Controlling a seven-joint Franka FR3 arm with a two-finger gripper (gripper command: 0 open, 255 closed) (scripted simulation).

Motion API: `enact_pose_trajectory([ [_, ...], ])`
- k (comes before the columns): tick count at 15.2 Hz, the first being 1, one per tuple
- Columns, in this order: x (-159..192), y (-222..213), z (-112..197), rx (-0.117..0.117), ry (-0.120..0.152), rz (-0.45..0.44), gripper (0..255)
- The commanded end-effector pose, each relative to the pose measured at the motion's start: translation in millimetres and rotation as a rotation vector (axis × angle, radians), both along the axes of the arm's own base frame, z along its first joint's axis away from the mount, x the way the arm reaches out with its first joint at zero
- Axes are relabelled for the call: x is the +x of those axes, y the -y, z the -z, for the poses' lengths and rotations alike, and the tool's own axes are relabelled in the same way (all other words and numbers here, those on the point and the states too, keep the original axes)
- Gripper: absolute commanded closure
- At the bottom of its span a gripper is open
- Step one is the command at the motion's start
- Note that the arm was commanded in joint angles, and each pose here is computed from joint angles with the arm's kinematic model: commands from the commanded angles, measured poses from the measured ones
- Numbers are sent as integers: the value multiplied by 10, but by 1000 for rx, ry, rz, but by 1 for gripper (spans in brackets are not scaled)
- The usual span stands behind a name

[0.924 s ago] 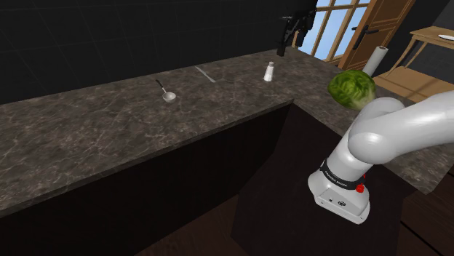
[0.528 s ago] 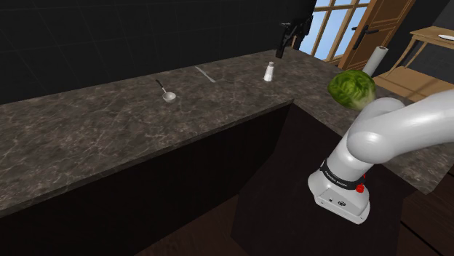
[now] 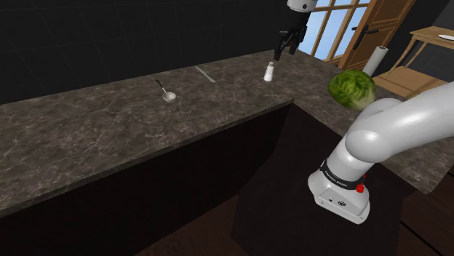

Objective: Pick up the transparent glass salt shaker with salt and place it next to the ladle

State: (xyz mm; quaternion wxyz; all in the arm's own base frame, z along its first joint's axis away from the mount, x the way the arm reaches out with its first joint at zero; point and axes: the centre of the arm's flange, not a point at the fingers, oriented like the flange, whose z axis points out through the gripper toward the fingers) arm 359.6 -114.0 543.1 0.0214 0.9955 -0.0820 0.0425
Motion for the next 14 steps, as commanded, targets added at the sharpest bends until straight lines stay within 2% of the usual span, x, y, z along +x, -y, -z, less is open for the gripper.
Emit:
enact_pose_trajectory([
  [1, 107, 241, 115, 8, 15, 5, 0],
  [14, 699, 1665, 921, 67, 103, 40, 0],
])
